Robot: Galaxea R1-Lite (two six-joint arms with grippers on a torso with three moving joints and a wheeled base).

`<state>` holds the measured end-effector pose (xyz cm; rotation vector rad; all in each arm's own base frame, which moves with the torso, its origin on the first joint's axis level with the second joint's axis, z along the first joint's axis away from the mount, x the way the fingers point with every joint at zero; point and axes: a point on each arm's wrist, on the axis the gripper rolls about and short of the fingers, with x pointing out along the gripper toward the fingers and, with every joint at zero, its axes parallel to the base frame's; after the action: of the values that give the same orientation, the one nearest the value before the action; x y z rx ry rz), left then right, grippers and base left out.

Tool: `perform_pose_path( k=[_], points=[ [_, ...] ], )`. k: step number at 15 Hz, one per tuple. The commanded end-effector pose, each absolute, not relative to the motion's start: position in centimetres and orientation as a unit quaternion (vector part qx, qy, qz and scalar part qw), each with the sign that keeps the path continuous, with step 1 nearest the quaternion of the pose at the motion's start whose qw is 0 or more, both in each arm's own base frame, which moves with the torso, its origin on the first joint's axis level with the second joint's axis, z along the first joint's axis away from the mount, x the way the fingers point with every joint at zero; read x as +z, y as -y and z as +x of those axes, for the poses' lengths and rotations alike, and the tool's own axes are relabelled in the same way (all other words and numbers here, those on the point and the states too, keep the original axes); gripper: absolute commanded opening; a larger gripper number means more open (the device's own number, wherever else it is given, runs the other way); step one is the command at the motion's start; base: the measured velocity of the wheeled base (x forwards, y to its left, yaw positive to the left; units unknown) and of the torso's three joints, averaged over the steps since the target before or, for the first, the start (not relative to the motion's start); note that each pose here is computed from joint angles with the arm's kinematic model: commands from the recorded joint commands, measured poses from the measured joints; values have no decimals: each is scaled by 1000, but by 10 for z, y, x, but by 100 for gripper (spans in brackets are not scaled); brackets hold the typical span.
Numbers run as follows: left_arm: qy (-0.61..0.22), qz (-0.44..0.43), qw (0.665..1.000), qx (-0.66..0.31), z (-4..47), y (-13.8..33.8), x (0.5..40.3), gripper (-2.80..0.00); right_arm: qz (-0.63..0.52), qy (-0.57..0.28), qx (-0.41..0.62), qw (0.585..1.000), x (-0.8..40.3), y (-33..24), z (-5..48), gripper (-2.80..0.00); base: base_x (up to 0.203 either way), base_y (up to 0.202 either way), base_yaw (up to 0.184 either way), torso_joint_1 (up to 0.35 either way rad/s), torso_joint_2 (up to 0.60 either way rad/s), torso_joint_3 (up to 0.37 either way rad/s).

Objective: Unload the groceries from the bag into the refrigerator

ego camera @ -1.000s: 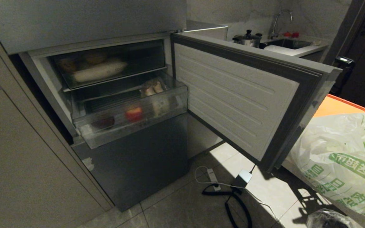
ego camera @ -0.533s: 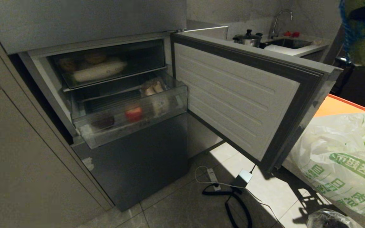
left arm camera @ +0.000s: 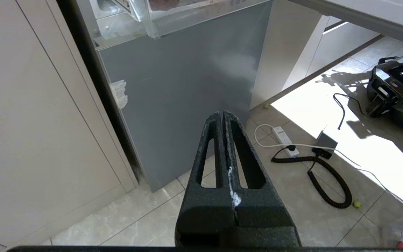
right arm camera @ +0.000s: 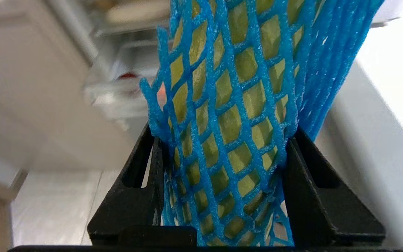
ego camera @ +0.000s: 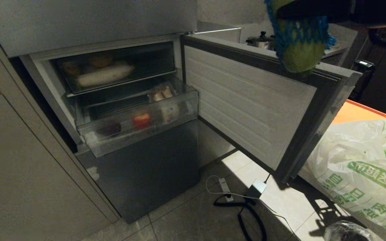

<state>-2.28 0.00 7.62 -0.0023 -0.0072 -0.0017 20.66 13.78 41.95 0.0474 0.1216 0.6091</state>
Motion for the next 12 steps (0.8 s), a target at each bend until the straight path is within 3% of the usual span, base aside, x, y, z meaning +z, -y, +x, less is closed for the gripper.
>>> perform_pose_path(
  k=[1,5,12],
  points=[
    [3,-2,1000,-1,-23,0,76,-280,8,-90,306,948,402,-168,219,-280,0,0,0,0,0,0],
    [3,-2,1000,-1,-23,0,76,-280,-68,-103,257,958,378,-205,230,-280,0,0,0,0,0,0],
    [3,-2,1000,-1,-23,0,76,-280,-74,-106,249,960,376,-207,229,-280,0,0,0,0,0,0]
  ],
)
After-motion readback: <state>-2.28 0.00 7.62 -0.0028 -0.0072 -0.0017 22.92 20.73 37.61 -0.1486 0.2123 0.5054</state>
